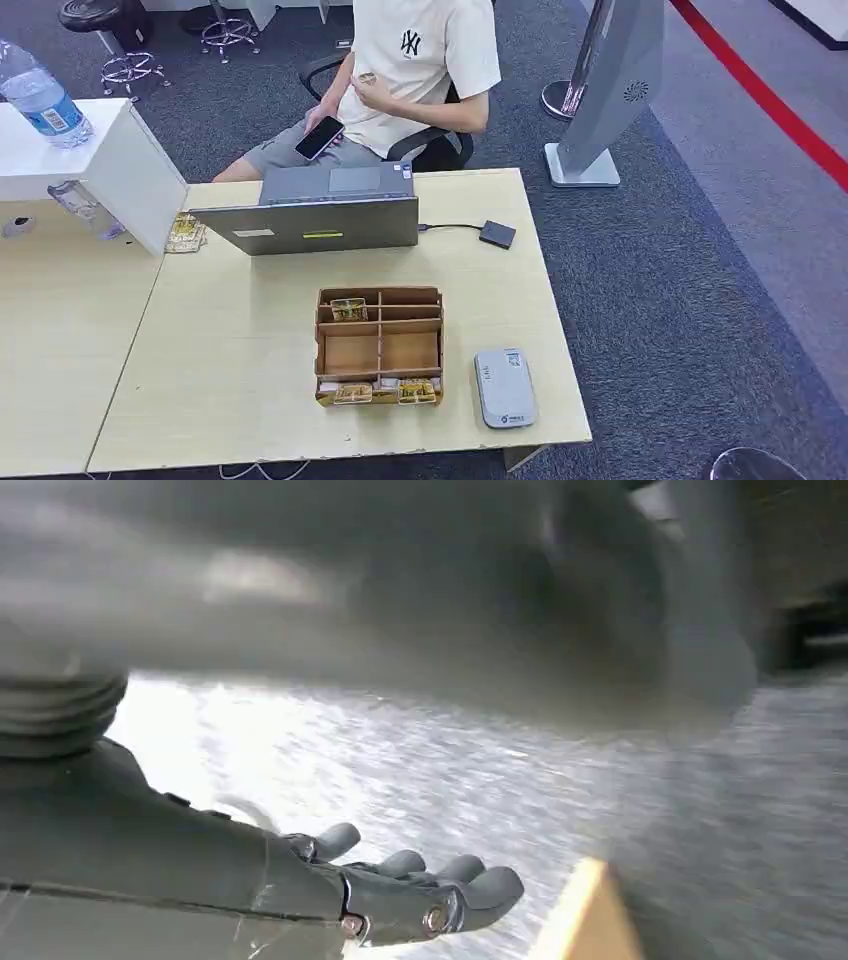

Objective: Pass the card to the sensor for recognition and then transmit it.

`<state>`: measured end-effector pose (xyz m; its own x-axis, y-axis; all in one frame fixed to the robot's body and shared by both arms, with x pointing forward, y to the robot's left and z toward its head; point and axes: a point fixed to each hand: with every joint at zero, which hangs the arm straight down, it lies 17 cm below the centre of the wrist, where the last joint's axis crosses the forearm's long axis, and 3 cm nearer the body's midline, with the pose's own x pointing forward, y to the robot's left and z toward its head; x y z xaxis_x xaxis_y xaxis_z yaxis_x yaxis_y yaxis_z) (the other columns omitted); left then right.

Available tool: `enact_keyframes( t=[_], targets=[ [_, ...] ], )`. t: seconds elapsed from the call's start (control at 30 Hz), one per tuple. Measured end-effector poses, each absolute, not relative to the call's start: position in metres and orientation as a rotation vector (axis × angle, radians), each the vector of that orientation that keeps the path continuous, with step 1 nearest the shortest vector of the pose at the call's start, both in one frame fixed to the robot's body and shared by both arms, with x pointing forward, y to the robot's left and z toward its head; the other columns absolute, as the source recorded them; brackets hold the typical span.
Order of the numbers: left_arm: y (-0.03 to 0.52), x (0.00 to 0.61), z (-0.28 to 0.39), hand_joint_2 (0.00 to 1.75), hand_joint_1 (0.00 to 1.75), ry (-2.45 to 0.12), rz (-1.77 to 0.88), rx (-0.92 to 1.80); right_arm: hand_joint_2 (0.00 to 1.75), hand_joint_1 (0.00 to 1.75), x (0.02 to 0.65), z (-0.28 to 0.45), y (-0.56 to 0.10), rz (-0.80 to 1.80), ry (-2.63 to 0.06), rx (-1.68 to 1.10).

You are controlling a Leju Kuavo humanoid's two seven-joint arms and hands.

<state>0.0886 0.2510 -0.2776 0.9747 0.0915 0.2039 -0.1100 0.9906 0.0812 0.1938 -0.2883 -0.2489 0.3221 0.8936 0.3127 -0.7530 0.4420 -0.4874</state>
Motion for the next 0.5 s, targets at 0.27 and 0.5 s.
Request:
enact_keyframes(
  t=[0.27,0.5],
  targets=[
    [0.264,0.078,-0.280,0.00,0.00,-0.185,0.121,0.112,0.00,0.00,0.162,-0.261,-0.310,0.956,-0.465,-0.285],
    [0.273,0.069,-0.281,0.00,0.00,-0.182,0.130,0.112,0.00,0.00,0.138,-0.267,-0.310,0.814,-0.413,-0.242]
  ],
)
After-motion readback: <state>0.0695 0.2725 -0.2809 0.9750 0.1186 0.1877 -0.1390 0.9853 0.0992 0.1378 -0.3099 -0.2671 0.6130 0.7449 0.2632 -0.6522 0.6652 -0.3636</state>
